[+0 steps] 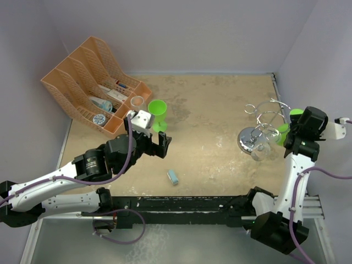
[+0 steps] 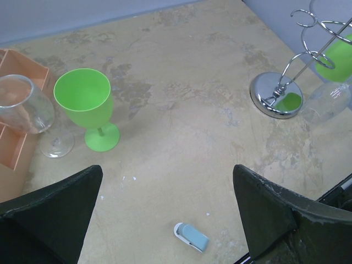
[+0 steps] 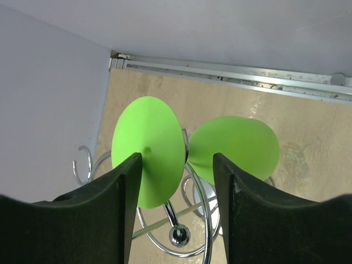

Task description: Take the wine glass off the wine glass rack

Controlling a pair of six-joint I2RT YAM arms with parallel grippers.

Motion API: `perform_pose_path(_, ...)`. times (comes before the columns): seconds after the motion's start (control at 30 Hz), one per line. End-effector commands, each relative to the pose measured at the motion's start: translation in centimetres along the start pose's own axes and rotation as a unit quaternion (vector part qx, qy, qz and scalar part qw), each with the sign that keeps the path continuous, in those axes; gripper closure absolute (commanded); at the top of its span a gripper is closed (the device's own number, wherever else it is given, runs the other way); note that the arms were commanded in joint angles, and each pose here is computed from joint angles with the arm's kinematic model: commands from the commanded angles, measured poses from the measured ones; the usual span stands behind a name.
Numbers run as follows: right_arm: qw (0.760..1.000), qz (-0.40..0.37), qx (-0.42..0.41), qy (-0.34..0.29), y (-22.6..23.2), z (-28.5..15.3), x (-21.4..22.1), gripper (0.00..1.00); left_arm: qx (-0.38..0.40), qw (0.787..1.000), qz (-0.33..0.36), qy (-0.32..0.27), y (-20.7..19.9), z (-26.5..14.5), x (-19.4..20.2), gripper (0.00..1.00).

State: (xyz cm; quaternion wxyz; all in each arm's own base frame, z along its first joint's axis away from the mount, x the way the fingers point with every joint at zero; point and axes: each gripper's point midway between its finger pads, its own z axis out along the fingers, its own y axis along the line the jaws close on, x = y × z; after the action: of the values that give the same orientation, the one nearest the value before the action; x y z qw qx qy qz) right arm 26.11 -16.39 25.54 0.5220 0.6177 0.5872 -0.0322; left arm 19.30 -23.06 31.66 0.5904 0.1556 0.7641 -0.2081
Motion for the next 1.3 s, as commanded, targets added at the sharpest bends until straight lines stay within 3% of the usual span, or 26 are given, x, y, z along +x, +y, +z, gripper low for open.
perform_pose_path(0.0,1.0,0.002,-0.009,-0.002,0.1,-0.4,-0.2,0.46,-0.002,1.0,0.001,-0.017,0.3,-0.3,-0.9,0.0)
perform_pose_path(0.47,0.999,0.0,-0.032,0.011,1.3,-2.0,-0.7,0.62,-0.004,1.0,0.002,-0.016,0.3,-0.3,-0.9,0.0)
perform_pose_path(0.73,0.999,0.003,-0.043,0.015,2.0,-2.6,-1.0,0.63,-0.003,1.0,0.001,-0.017,0.3,-0.3,-0.9,0.0)
perform_pose_path(1.27,0.999,0.026,-0.042,0.005,2.2,-2.8,-1.6,0.9,-0.005,1.0,0.002,-0.018,0.4,-0.3,-1.0,0.0)
